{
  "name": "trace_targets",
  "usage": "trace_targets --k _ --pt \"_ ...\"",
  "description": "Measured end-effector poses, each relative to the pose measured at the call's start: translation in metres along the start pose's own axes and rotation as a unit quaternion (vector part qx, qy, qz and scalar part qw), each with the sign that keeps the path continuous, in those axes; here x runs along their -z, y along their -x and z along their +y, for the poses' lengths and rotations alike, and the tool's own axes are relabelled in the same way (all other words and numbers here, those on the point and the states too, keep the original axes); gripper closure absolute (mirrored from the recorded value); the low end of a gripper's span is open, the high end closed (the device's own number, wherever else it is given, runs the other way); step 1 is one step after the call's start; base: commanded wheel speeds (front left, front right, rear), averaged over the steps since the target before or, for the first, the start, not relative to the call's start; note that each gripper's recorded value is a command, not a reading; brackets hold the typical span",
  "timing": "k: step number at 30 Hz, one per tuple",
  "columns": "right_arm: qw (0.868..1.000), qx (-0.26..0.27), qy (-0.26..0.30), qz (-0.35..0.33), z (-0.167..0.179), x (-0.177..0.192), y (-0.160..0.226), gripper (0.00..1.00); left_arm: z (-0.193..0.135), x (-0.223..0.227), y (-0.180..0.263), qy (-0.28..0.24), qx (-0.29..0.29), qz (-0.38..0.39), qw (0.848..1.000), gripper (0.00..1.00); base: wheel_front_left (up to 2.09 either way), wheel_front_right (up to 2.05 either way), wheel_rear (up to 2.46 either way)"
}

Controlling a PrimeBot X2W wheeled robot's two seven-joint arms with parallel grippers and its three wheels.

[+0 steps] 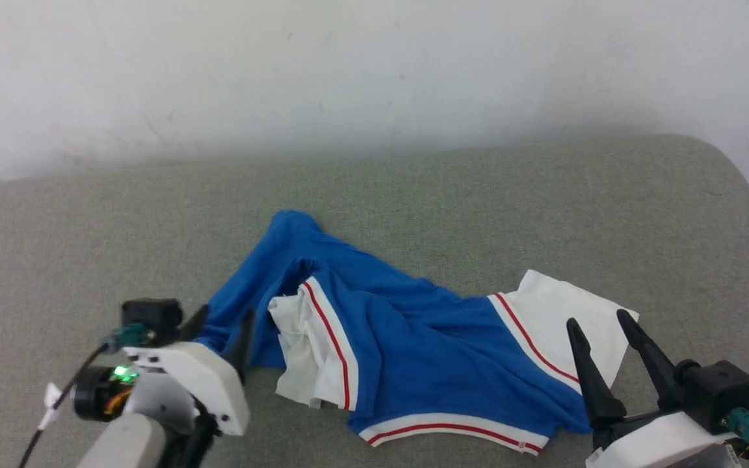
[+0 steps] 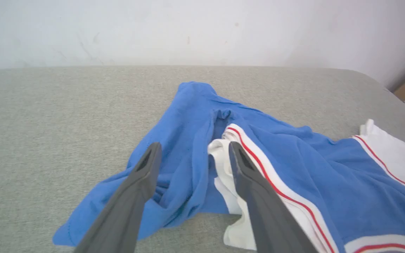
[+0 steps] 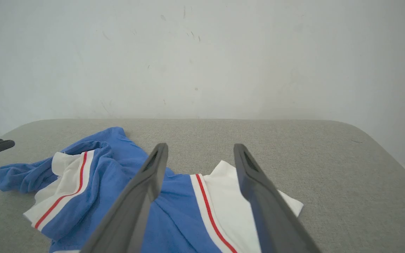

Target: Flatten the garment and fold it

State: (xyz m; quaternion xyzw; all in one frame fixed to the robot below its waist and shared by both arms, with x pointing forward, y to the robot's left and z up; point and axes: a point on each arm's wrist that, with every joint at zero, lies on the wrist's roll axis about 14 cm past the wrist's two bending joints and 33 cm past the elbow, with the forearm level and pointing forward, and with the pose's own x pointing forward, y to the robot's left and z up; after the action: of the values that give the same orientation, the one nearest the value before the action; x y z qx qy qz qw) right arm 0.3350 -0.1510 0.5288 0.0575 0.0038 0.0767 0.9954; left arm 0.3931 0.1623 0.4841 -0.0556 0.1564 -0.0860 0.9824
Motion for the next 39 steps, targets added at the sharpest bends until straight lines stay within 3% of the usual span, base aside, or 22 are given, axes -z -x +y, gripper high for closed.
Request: trace_targets --k 8,19,24,25,26,27,34,39 --pt "1.000 -0.001 -0.001 -0.001 0.002 -0.002 0.004 0.00 -0.065 0.051 0.014 -0.049 0.106 0.133 0.984 0.00 0.00 0.00 0.00" --pt "1.000 0.020 -0.009 0.022 -0.010 0.012 0.003 0.00 -0.063 0.109 -0.001 -0.103 0.121 0.269 0.950 0.00 0.00 0.00 0.00" --pt "0.999 0.030 -0.014 0.028 -0.016 0.018 0.000 0.00 -0.070 0.122 -0.008 -0.140 0.150 0.319 0.925 0.01 0.00 0.00 0.00" --pt "0.999 0.030 -0.014 0.028 -0.016 0.018 0.000 0.00 -0.070 0.122 -0.008 -0.140 0.150 0.319 0.925 0.36 0.00 0.00 0.00" --pt "0.999 0.031 -0.014 0.030 -0.017 0.019 0.001 0.00 -0.070 0.123 -0.009 -0.142 0.154 0.326 0.922 0.63 0.00 0.00 0.00" --pt "0.999 0.035 -0.015 0.032 -0.019 0.020 0.001 0.00 -0.071 0.124 -0.010 -0.144 0.158 0.326 0.921 1.00 0.00 0.00 0.00" --pt "0.999 0.038 -0.013 0.031 -0.023 0.021 0.000 0.00 -0.064 0.096 -0.011 -0.145 0.150 0.261 0.942 1.00 0.00 0.00 0.00" --pt "0.999 0.023 -0.013 0.026 -0.015 0.019 -0.003 0.00 -0.027 0.038 -0.002 -0.164 0.086 0.177 0.967 1.00 0.00 0.00 0.00"
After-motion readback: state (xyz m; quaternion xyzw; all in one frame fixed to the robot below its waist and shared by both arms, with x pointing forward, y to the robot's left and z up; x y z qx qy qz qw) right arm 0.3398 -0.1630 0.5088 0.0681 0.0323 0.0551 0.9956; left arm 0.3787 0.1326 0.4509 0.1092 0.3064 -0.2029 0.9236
